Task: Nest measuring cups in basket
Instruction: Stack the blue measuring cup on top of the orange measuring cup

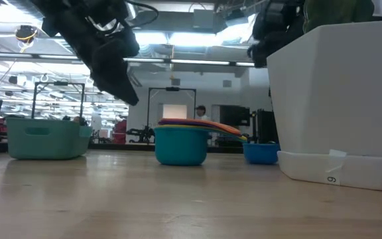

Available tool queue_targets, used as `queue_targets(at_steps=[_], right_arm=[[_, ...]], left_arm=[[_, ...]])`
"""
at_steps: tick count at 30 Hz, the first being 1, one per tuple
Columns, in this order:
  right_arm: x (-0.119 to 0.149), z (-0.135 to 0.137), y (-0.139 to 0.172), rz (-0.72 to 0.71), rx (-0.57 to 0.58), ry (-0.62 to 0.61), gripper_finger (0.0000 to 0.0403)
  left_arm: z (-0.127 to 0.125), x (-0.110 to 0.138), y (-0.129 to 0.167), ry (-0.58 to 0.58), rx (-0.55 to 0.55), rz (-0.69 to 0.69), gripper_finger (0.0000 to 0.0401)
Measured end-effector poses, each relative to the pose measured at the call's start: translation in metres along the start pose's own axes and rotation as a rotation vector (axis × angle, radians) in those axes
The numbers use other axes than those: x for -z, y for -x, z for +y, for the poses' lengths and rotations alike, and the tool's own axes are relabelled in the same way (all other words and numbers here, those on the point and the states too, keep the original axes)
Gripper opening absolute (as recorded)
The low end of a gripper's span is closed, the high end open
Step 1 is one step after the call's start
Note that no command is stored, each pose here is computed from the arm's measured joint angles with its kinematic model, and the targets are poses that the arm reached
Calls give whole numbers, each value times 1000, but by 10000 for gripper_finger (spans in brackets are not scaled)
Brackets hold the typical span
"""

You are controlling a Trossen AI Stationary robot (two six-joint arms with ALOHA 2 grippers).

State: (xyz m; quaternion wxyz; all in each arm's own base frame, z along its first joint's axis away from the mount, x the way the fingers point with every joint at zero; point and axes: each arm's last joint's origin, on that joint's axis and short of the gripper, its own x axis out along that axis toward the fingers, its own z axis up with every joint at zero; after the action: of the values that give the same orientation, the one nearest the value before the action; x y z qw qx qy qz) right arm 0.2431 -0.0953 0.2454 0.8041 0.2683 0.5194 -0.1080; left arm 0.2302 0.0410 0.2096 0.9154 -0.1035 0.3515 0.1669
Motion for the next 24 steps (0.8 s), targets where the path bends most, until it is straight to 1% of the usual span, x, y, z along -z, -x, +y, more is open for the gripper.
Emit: queue_targets(at_steps=[5, 8, 10, 14, 24], right_arm=[[-3, -6, -22, 85, 11, -123, 162], [-4, -6, -33, 126, 12, -163, 162], [-4, -6, -40, 151, 13, -167, 162], [-3, -2, -52, 200, -22, -161, 162], [-2, 13, -83, 251, -27, -95, 162]], left_arm=[[0, -1, 0, 1, -1, -11, 94], [0, -1, 0, 1, -1, -11, 94], [0, -1, 0, 1, -1, -11, 94], [0, -1, 0, 1, -1, -11, 94], [0, -1, 0, 1, -1, -11, 94]])
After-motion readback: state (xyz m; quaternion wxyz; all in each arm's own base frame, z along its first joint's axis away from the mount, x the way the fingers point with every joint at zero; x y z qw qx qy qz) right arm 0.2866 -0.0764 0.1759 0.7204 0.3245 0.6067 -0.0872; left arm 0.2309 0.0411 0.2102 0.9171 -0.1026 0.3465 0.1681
